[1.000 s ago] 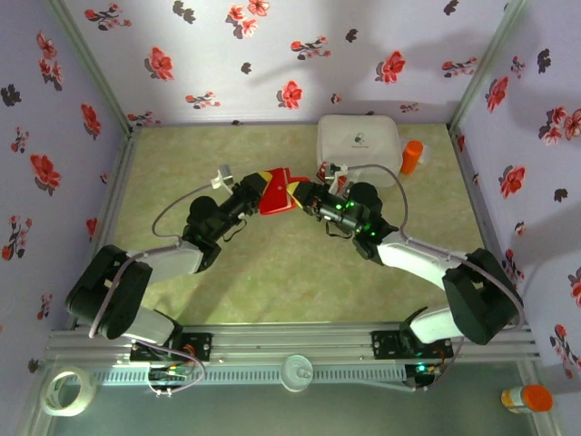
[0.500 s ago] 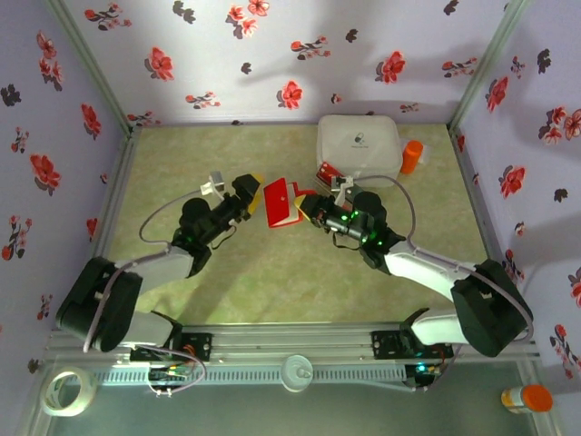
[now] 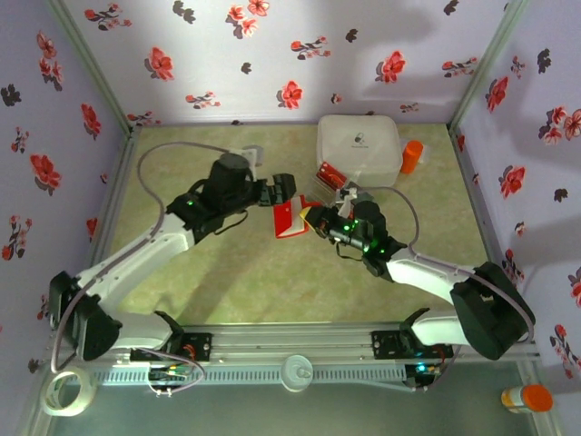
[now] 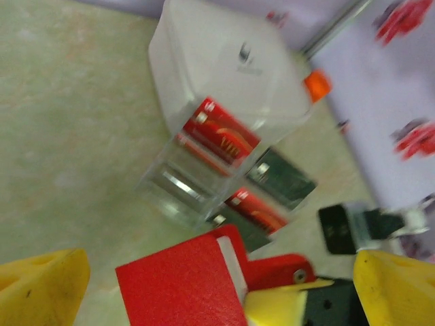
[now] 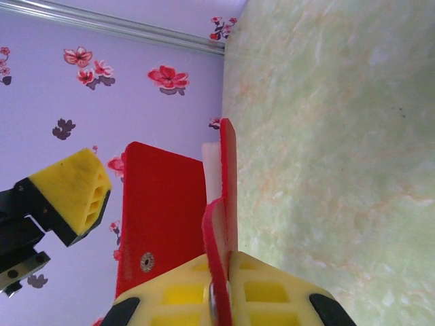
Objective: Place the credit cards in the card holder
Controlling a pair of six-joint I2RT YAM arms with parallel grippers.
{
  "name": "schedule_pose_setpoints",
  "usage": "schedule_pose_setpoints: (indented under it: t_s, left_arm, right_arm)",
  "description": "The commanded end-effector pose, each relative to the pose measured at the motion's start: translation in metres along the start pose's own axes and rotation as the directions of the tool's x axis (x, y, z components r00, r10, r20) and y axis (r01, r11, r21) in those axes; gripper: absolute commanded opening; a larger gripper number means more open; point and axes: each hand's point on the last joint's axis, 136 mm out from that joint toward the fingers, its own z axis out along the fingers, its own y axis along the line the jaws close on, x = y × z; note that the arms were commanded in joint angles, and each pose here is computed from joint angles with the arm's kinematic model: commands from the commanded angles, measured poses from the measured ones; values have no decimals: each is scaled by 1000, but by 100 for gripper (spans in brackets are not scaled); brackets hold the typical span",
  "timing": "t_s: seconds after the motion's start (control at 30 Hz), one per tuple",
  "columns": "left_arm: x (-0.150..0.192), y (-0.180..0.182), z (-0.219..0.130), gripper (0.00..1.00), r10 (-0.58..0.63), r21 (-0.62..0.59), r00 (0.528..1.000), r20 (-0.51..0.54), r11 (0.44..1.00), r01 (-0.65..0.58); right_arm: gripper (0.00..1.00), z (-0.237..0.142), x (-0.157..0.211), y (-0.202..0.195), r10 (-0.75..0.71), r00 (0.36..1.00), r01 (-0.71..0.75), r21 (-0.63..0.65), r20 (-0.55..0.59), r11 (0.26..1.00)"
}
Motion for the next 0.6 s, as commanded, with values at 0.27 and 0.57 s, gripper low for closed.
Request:
schedule_pose_setpoints:
  t_s: [0.27,0.57]
  left_arm:
    - [57,55,8,100,299,-381,908,-294,834,-398]
    - [88,91,1,100,263,-435,914,-309,816,-382]
  right_arm:
    - [0,-6,-5,-13,-10,999,9,22,51,1000]
    - [0,-11,1,-32,11,998,-15,57,65,998]
